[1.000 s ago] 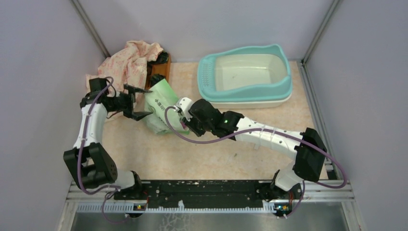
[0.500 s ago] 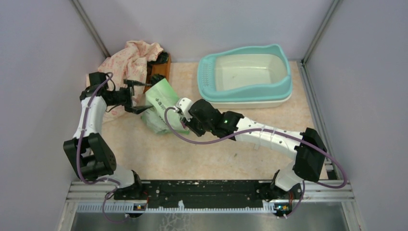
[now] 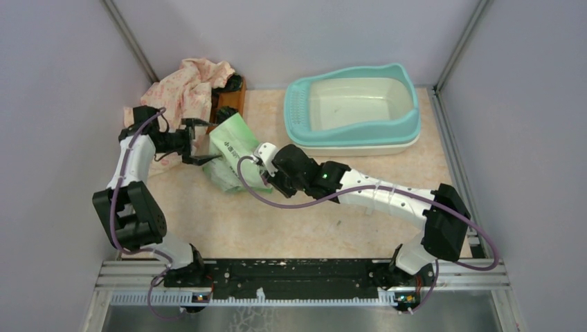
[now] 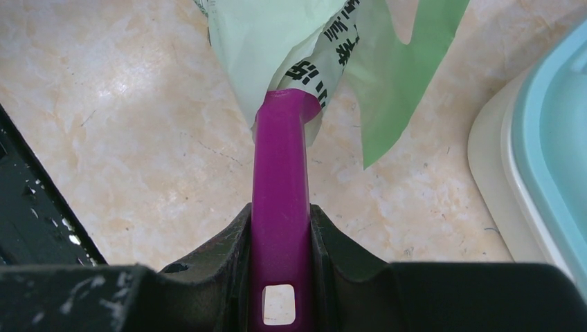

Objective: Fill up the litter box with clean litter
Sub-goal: 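Scoop the cat litter from the cat litter bag.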

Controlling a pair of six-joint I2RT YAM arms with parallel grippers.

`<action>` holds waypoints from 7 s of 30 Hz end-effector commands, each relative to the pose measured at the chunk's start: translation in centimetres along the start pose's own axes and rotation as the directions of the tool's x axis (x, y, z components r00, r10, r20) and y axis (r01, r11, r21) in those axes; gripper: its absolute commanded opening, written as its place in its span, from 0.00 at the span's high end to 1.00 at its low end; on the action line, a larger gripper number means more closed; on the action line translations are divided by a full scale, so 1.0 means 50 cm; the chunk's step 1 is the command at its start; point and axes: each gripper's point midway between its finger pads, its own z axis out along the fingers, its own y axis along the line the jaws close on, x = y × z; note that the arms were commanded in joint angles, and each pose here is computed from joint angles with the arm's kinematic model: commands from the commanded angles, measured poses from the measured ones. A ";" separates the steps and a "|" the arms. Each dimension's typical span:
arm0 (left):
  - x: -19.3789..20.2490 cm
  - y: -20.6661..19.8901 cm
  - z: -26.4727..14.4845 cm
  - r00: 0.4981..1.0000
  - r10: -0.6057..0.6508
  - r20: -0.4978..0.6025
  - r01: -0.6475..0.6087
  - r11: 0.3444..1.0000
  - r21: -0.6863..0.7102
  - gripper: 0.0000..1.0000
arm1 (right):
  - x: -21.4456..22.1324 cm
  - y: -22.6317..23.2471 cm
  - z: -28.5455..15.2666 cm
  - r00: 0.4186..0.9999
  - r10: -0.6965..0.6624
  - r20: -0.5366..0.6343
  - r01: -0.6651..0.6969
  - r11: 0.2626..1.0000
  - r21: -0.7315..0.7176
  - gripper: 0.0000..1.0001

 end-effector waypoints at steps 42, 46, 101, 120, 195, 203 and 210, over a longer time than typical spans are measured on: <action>0.311 -0.101 -0.175 0.824 0.560 -0.085 -0.391 0.670 0.631 1.00 | -0.175 -0.074 -0.228 0.843 0.110 0.527 -0.158 0.986 0.048 1.00; 0.352 -0.117 -0.189 0.803 0.586 -0.105 -0.379 0.638 0.670 1.00 | -0.139 -0.069 -0.246 0.861 0.134 0.491 -0.157 0.988 0.005 1.00; 0.238 -0.062 -0.110 0.681 0.733 -0.003 -0.572 0.534 0.623 0.97 | -0.097 -0.056 -0.115 0.960 0.040 -0.276 -0.050 0.998 -0.032 1.00; 0.312 -0.057 -0.082 0.633 0.771 -0.067 -0.571 0.524 0.632 0.97 | -0.088 -0.018 -0.043 0.955 -0.003 -0.297 -0.020 0.997 -0.073 1.00; 0.168 -0.012 -0.024 0.687 0.726 -0.025 -0.592 0.580 0.560 1.00 | 0.057 -0.016 -0.181 0.918 0.135 0.374 -0.179 0.980 0.085 1.00; 0.163 -0.013 -0.022 0.691 0.722 -0.031 -0.587 0.586 0.559 1.00 | 0.061 -0.024 -0.208 0.864 0.130 0.486 -0.213 0.970 0.120 1.00; 0.147 -0.020 -0.019 0.702 0.711 -0.032 -0.579 0.597 0.554 1.00 | 0.070 -0.028 -0.216 0.838 0.124 0.531 -0.234 0.961 0.145 1.00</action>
